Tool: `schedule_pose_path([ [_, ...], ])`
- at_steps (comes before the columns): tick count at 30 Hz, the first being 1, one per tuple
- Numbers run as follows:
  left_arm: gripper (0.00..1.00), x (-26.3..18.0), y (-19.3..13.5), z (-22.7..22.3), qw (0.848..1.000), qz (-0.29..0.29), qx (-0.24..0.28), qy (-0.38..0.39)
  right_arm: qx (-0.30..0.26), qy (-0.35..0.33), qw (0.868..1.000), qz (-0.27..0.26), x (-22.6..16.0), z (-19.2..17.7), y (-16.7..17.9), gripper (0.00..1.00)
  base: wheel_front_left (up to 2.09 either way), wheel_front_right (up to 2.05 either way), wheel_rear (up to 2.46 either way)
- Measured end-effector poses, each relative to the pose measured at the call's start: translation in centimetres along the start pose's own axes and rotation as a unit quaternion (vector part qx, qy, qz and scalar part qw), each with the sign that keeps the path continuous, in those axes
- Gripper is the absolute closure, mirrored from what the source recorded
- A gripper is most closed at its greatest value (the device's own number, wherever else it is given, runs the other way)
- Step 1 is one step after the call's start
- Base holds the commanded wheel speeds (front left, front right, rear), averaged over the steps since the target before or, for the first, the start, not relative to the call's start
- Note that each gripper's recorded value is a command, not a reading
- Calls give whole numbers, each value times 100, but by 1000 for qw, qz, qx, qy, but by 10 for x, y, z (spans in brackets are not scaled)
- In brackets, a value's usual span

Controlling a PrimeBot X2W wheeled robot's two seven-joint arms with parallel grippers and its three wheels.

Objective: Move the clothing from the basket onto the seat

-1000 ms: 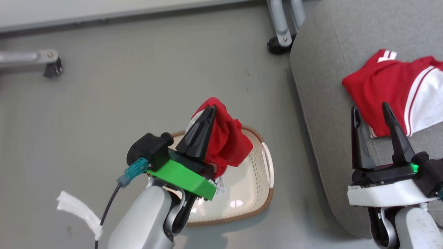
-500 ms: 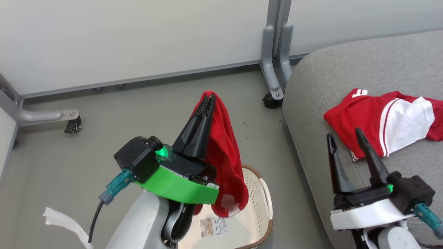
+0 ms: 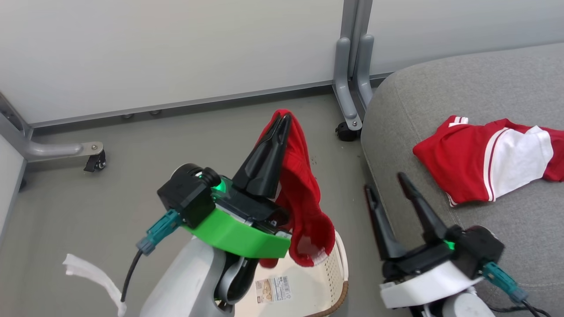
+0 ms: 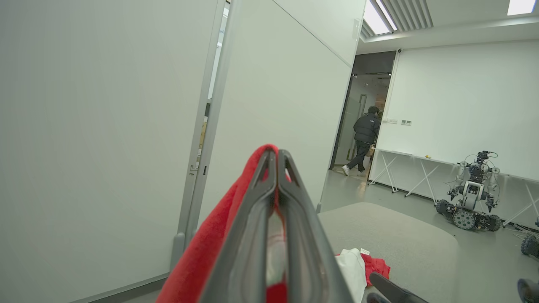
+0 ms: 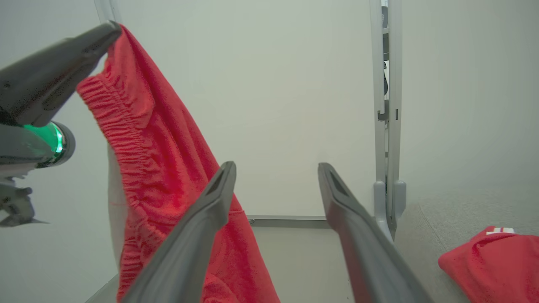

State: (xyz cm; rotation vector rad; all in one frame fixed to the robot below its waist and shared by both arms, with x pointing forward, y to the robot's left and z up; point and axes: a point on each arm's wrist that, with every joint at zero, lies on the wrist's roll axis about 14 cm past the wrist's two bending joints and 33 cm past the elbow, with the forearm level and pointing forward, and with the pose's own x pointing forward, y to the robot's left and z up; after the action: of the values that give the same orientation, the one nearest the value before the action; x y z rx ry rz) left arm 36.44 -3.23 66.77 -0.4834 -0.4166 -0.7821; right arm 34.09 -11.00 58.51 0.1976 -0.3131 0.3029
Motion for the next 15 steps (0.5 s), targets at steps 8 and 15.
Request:
schedule_pose_path([
  [8,100,12,-16,-8,999,-34,-23,12,42,19,996,81,22,-17,52,0,0,0,0],
  [15,100,16,-30,-13,997,-59,-34,23,30,67,995,73,25,-49,44,0,0,0,0],
])
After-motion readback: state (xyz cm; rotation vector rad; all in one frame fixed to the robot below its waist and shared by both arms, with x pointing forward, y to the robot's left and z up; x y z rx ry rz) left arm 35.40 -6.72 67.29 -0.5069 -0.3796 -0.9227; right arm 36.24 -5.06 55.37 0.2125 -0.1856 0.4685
